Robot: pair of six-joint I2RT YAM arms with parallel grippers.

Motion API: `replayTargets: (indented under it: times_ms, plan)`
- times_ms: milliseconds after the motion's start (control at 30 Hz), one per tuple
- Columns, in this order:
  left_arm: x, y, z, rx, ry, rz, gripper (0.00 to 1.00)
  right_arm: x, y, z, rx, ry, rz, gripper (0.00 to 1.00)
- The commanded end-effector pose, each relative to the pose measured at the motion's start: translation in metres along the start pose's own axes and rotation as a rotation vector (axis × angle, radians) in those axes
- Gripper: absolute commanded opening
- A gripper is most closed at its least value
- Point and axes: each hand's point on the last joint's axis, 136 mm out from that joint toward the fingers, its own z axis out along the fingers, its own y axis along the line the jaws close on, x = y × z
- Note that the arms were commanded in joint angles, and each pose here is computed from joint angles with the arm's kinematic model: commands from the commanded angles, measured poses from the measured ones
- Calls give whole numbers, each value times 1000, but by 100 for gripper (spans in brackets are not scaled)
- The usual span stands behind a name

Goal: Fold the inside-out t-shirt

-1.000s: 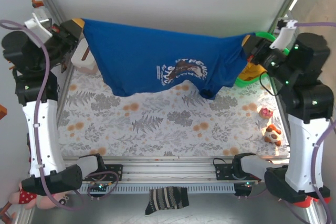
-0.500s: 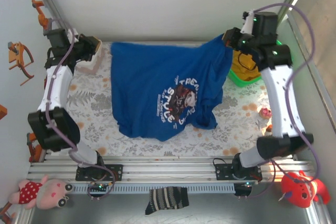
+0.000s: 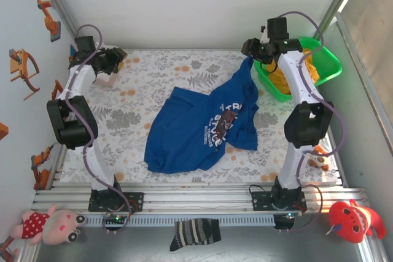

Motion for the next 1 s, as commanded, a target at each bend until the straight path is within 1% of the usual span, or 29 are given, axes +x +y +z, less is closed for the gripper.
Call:
replayTargets:
  times_ms: [0, 33, 133, 167, 267, 367, 400, 500, 667, 800, 967]
  plan:
    - [51, -19, -32, -30, 62, 111, 47, 1, 27, -57, -87, -89, -28, 59]
    - [68, -16, -37, -58, 82, 132, 48, 11, 26, -63, -96, -83, -13, 59]
    - [136, 3, -54, -185, 169, 215, 48, 50, 21, -78, -114, -50, 32, 57]
    - [160, 14, -59, -233, 197, 236, 49, 66, 19, -82, -116, -35, 43, 57]
    - [223, 38, -78, -319, 226, 300, 49, 120, 4, -84, -70, 27, 56, 56]
    - [270, 65, -97, -394, 241, 336, 49, 172, -15, -79, -1, 117, 69, 57]
    - [281, 74, -104, -420, 241, 349, 49, 192, -25, -76, 30, 152, 76, 58]
    - [306, 94, -120, -486, 247, 403, 48, 232, -46, -68, 98, 211, 104, 61]
    - [337, 112, -127, -525, 279, 446, 43, 280, -76, -60, 197, 279, 151, 64]
    - [351, 127, -126, -580, 294, 479, 42, 306, -97, -57, 272, 311, 168, 65]
    - [362, 138, -123, -621, 310, 502, 40, 321, -106, -51, 285, 336, 181, 65]
